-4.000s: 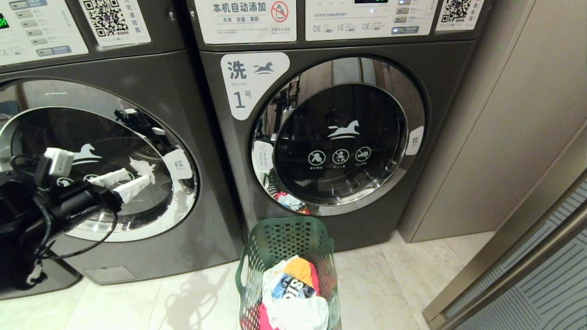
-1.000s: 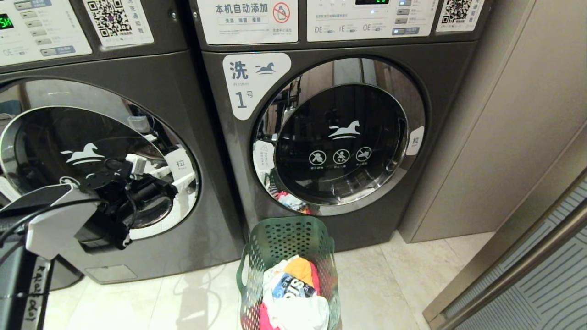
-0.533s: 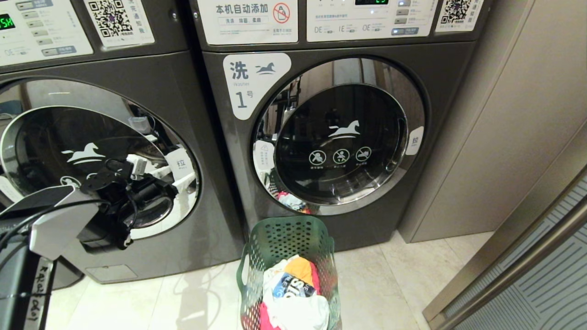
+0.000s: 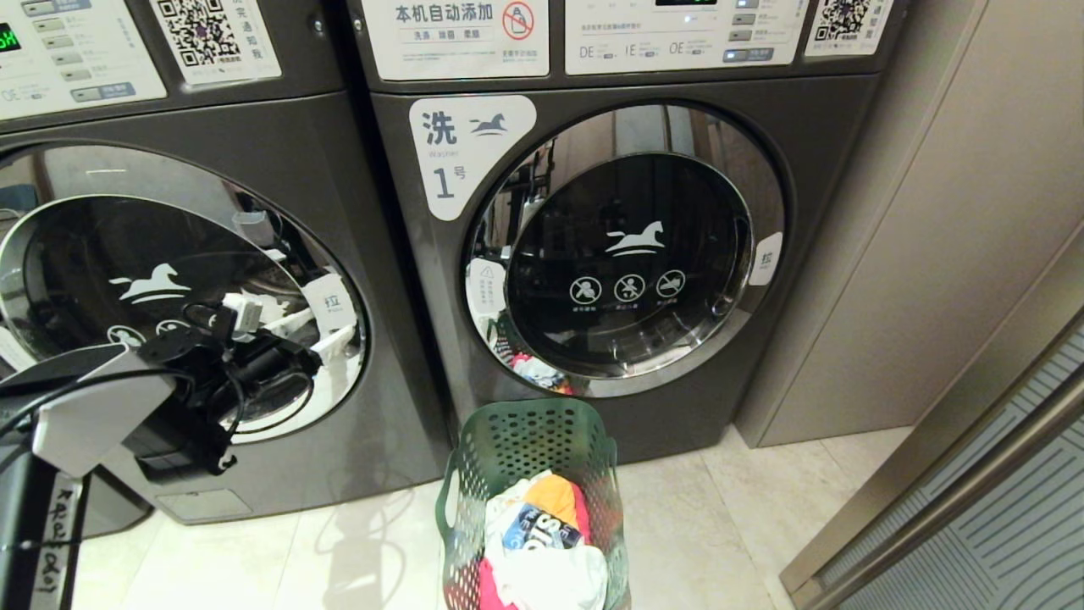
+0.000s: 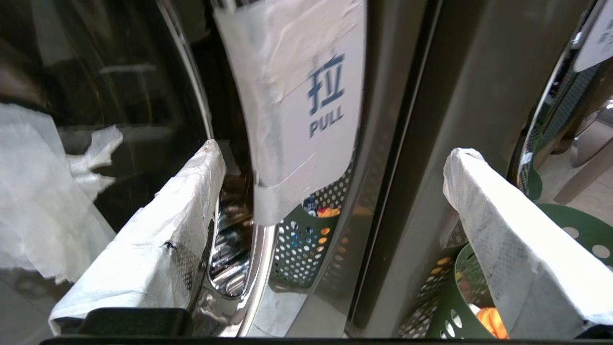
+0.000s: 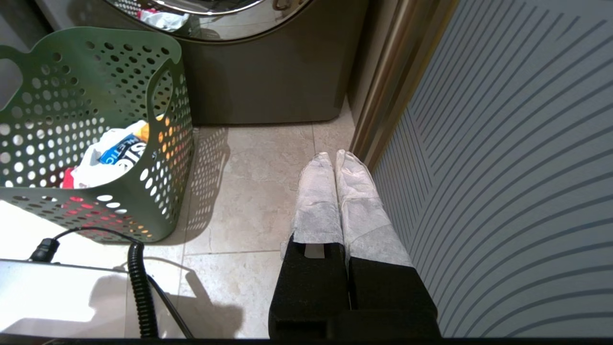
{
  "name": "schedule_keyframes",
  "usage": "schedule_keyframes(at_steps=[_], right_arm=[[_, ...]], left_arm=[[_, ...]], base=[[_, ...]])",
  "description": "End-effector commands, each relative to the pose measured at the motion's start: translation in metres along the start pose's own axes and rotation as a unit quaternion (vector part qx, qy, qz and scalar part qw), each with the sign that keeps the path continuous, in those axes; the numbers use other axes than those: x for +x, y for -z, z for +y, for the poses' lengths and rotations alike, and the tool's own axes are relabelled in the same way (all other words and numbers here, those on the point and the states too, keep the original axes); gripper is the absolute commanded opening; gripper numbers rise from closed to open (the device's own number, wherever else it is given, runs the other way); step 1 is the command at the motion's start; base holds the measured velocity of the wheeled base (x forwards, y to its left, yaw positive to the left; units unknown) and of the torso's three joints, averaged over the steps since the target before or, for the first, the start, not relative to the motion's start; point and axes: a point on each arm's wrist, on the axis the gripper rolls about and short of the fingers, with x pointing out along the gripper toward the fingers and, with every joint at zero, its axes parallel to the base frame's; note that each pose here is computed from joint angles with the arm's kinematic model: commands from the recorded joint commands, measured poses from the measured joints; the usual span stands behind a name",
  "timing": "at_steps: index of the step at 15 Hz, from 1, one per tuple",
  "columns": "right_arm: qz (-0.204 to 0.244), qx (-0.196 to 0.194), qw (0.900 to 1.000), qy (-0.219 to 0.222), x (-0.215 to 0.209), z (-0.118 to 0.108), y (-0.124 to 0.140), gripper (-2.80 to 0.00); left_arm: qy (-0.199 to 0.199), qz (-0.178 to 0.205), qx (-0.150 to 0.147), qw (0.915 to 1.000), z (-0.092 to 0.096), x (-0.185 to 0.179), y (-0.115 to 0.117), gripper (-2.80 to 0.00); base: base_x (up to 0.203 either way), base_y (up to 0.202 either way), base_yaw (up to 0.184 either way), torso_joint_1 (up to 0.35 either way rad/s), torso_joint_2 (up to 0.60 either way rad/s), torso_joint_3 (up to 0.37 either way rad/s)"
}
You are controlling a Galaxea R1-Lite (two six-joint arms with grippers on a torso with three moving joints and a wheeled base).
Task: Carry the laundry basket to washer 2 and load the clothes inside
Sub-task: Open the lid of the washing machine
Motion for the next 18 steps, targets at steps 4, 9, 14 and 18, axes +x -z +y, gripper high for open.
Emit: schedule_keyframes(at_steps=[4, 9, 14, 18], right_arm=[[0.001, -0.001, 1.000, -0.001, 0.000, 0.000, 0.000, -2.80], [0.001, -0.001, 1.000, -0.001, 0.000, 0.000, 0.000, -2.80], [0.001, -0.001, 1.000, -0.001, 0.000, 0.000, 0.000, -2.80], [0.001, -0.001, 1.000, -0.001, 0.000, 0.000, 0.000, -2.80]], left_arm=[[0.007, -0.007, 0.003, 0.9999, -0.001, -0.001, -0.007, 0.00], [0.011, -0.018, -0.004, 0.9998, 0.004, 0.005, -0.007, 0.00], [0.037, -0.025, -0.008, 0.9990, 0.010, 0.012, 0.001, 0.00], [0.070, -0.022, -0.004, 0.9973, 0.011, 0.009, 0.001, 0.00]], base=[[0.000, 0.000, 0.000, 0.000, 0.00, 0.000], [0.000, 0.000, 0.000, 0.000, 0.00, 0.000], [0.000, 0.000, 0.000, 0.000, 0.00, 0.000], [0.000, 0.000, 0.000, 0.000, 0.00, 0.000]])
